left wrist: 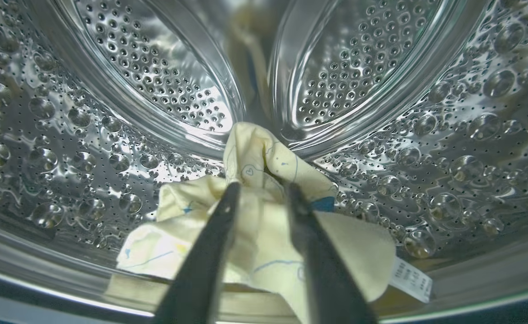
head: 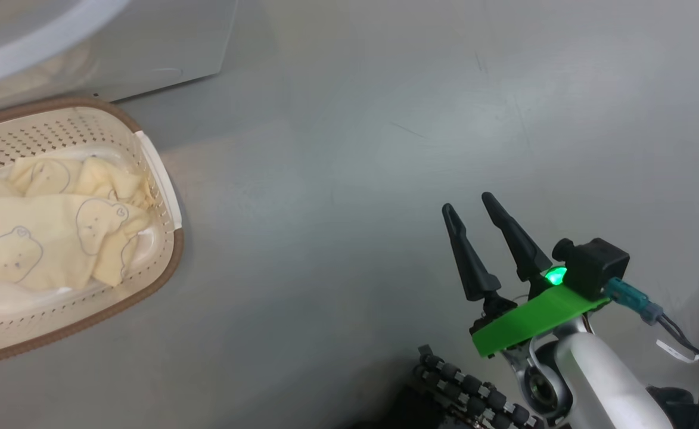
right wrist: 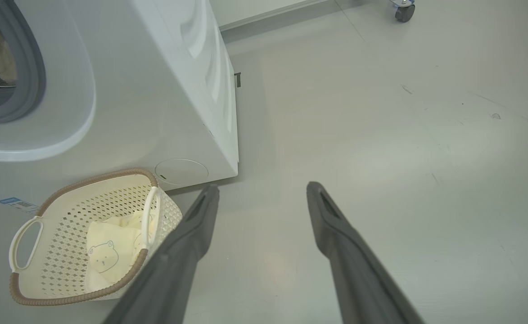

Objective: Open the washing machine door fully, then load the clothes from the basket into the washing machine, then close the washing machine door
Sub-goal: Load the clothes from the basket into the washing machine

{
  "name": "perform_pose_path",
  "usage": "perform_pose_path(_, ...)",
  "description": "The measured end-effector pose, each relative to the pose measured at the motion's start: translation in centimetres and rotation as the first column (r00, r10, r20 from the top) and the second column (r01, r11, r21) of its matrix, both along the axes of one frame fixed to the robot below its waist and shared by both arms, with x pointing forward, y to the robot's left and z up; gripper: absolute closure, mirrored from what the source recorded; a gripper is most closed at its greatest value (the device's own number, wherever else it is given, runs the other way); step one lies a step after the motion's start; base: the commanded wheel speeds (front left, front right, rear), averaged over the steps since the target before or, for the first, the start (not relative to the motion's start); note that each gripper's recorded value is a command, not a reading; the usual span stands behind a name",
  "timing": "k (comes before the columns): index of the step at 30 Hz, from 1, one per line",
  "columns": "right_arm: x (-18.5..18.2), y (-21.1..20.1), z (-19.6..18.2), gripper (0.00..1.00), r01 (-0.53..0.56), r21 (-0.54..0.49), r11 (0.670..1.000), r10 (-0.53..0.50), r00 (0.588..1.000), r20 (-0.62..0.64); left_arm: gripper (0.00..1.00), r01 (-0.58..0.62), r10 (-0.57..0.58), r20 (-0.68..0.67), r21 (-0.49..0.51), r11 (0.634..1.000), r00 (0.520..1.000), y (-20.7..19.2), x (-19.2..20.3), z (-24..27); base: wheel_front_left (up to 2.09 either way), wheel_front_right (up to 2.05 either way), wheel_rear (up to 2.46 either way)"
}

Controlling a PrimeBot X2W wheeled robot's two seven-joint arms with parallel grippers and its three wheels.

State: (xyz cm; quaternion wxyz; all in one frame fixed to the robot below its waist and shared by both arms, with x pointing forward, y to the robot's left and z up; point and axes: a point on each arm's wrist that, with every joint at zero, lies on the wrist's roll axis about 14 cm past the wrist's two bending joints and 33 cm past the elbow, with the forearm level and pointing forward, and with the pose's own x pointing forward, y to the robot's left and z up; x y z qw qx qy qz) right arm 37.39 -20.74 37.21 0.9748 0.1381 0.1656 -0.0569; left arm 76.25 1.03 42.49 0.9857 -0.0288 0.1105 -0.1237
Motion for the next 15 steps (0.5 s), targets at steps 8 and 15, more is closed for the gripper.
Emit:
perform_pose_path(8, 0.2, 0.2, 0.5, 0.00, -0.003, 0.007, 1.000, 0.003, 1.000, 0.019, 0.00, 0.007, -0.004, -0.080, 0.039, 0.999, 0.997, 0.1, -0.9, -0.4, 0.00, 0.00, 0.00)
perform_pose_path(15, 0.7, 0.3, 1.6, 0.00, -0.008, 0.013, 1.000, 0.008, 0.998, 0.061, 0.00, 0.003, -0.001, -0.084, 0.023, 1.000, 0.996, 0.0, -2.1, 1.2, 0.00, 0.00, 0.00)
